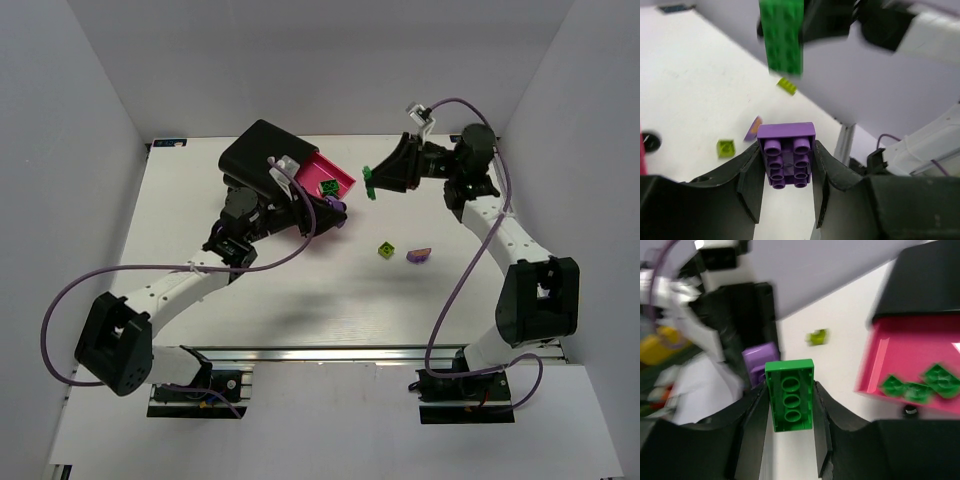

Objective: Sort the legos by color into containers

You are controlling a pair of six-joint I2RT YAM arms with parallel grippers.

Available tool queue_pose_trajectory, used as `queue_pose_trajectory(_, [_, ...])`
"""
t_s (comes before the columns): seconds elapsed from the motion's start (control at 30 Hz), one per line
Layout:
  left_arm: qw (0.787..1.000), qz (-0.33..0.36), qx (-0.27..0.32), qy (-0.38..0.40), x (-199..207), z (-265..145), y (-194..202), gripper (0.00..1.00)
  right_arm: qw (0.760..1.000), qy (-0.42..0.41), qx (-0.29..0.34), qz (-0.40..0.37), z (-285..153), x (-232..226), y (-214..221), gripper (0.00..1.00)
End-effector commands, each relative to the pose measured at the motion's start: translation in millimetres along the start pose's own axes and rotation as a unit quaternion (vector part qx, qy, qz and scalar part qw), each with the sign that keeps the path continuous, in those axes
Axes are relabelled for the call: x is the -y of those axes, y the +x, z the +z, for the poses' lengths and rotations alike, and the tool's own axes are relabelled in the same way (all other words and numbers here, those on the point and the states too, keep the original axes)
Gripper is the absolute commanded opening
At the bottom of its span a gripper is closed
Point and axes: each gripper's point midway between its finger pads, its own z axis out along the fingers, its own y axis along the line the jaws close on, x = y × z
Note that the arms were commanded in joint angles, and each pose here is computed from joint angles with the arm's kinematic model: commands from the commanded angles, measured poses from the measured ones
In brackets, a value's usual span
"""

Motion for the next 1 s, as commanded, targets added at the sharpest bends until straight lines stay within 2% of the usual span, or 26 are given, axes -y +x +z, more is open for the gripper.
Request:
queue_pose_trajectory(0.0, [0.998, 0.018, -0.023, -0.053, -6.1, -23.9, 6.8, 0.00, 0.988, 0.111, -0.041, -0.097, 6.5, 38.5, -1.4, 0.00])
queue_pose_trajectory(0.03, [0.995, 0.004, -0.053, -0.088, -16.4, -35.4, 25.1, 0.00, 0.986, 0.123, -0.047, -0.104, 11.7, 42.4, -1.0, 0.00])
queue_pose_trajectory(0.1, [0.989, 0.021, -0.047, -0.138, -23.1, -55.0, 23.1, 0.00, 0.980, 0.149, -0.062, -0.119, 18.5, 63.9, 4.2, 0.00])
queue_pose_trajectory(0.13, [0.982, 0.006, -0.078, -0.173, -33.0, -70.1, 43.7, 0.00, 0.976, 0.163, -0.069, -0.125, 20.8, 71.7, 4.4, 0.00])
queue_pose_trajectory(0.17, [0.975, 0.009, -0.069, -0.211, -42.6, -79.4, 42.0, 0.00, 0.969, 0.193, -0.069, -0.138, 22.1, 83.3, -5.0, 0.00])
queue_pose_trajectory(0.2, [0.969, 0.005, -0.075, -0.236, -43.9, -93.2, 45.4, 0.00, 0.968, 0.197, -0.085, -0.128, 32.3, 96.6, 7.0, 0.00])
queue_pose_trajectory(0.23, [0.957, -0.009, -0.104, -0.271, -52.4, -108.9, 63.0, 0.00, 0.964, 0.210, -0.091, -0.136, 34.7, 106.2, 6.2, 0.00])
queue_pose_trajectory(0.27, [0.947, -0.008, -0.105, -0.305, -61.6, -119.3, 65.7, 0.00, 0.956, 0.238, -0.088, -0.146, 36.8, 116.8, -5.0, 0.00])
queue_pose_trajectory(0.33, [0.926, -0.023, -0.136, -0.352, -71.9, -140.2, 84.3, 0.00, 0.949, 0.261, -0.116, -0.132, 49.1, 144.3, 12.9, 0.00])
queue_pose_trajectory(0.37, [0.919, -0.025, -0.148, -0.364, -76.1, -145.0, 90.5, 0.00, 0.948, 0.265, -0.132, -0.116, 56.3, 161.0, 27.5, 0.00])
queue_pose_trajectory(0.4, [0.906, -0.029, -0.166, -0.387, -82.7, -154.6, 99.9, 0.00, 0.946, 0.267, -0.130, -0.128, 66.2, 161.9, 17.6, 0.00])
queue_pose_trajectory(0.53, [0.868, -0.030, -0.221, -0.443, -107.9, -172.1, 127.9, 0.00, 0.937, 0.280, -0.160, -0.131, 90.7, 182.4, 38.2, 0.00])
queue_pose_trajectory(0.67, [0.844, -0.029, -0.267, -0.465, -122.9, -182.5, 152.3, 0.00, 0.932, 0.279, -0.187, -0.140, 110.7, 194.8, 56.7, 0.00])
queue_pose_trajectory(0.9, [0.824, -0.026, -0.305, -0.476, -134.2, -187.5, 168.5, 0.01, 0.928, 0.272, -0.203, -0.156, 124.1, 191.2, 67.3, 0.22])
queue_pose_trajectory(0.93, [0.823, -0.025, -0.308, -0.477, -135.2, -188.2, 169.8, 0.02, 0.928, 0.272, -0.202, -0.157, 123.0, 190.2, 65.8, 0.25])
queue_pose_trajectory(0.97, [0.822, -0.025, -0.309, -0.478, -135.6, -188.4, 170.1, 0.10, 0.927, 0.270, -0.203, -0.161, 124.6, 187.0, 67.0, 0.35])
